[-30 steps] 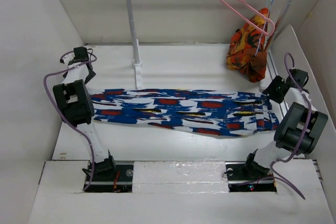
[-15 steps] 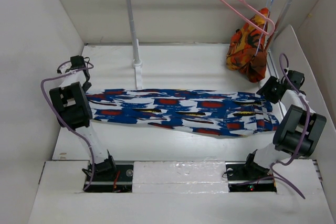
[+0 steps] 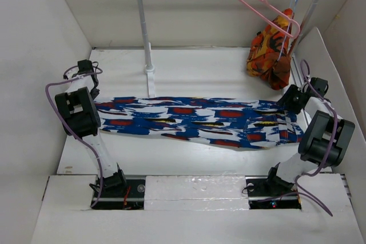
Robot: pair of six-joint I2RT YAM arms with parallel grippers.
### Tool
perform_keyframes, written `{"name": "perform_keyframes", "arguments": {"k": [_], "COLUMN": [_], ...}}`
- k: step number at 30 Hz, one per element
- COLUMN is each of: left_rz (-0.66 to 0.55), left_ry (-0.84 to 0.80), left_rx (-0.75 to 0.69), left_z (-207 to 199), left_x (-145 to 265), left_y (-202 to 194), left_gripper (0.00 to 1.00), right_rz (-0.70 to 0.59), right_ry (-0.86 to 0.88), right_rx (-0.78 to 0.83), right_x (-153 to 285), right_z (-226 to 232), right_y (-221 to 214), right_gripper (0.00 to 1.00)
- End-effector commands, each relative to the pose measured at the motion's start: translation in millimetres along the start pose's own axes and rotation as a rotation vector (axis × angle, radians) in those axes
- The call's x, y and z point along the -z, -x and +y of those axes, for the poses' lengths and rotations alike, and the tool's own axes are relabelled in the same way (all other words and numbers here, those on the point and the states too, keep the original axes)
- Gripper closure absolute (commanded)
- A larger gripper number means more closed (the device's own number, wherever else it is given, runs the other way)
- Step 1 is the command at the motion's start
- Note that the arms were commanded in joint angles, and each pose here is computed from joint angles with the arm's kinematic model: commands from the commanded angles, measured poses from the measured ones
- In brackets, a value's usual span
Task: Place the trousers on the hanger
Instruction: Fold the trousers at the center of the board.
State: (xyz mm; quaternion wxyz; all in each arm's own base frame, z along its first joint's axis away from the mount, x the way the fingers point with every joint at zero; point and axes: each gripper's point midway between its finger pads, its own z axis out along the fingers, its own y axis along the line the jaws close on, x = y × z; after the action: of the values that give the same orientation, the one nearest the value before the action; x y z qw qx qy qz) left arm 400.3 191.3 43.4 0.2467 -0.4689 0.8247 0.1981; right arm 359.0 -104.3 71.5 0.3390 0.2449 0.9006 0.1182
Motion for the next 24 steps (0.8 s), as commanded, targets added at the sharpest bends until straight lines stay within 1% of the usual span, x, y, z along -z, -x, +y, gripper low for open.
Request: {"name": "perform_keyframes", "arguments": {"k": [1, 5, 10, 12, 13, 18, 20, 22, 24], "left_rz": [-0.006, -0.009, -0.012, -0.007, -0.006, 0.006, -0.001, -0.008, -0.006], "left_ry": [0.026, 0.054, 0.041, 0.028, 0.019, 0.005, -0.017, -0.049, -0.052], "left_rx": [-0.006, -0.020, -0.018, -0.021, -0.021, -0.012, -0.003, 0.023, 0.026], "left_z": [5.4, 12.7, 8.4, 5.6, 4.2, 2.4, 1.1, -0.2, 0.7], "left_x": [-2.5, -5.0, -5.1, -5.3, -5.3, -2.3, 4.8, 15.3, 16.3], "left_y": [0.9, -3.6, -0.3, -0.5, -0.9, -2.2, 1.5, 4.6, 3.0], "left_gripper": [0.76, 0.77, 0.78, 0.87, 0.99, 1.00, 1.00, 1.00, 1.00], "right_rz": [-0.013, -0.008, 0.011, 0.021, 0.025, 0.029, 0.029, 0.022, 0.026], "right_ry": [-0.007, -0.008, -0.029, -0.033, -0.034, -0.052, -0.052, -0.060, -0.055], "right_rx": [0.010, 0.008, -0.001, -0.015, -0.018, -0.040, -0.043, -0.050, -0.051], "right_x": [-3.9, -8.8, -20.8, -24.6, -28.5, -34.8, -36.8, -38.5, -39.6], "right_z": [-6.8, -8.1, -15.7, -20.7, -22.4, -27.7, -28.3, -29.5, -28.9], "right_y": [5.8, 9.2, 8.1, 6.1, 5.0, 0.7, 0.8, 4.9, 4.9], "right_gripper": [0.45, 0.43, 0.39, 0.38, 0.38, 0.41, 0.41, 0.38, 0.37]}}
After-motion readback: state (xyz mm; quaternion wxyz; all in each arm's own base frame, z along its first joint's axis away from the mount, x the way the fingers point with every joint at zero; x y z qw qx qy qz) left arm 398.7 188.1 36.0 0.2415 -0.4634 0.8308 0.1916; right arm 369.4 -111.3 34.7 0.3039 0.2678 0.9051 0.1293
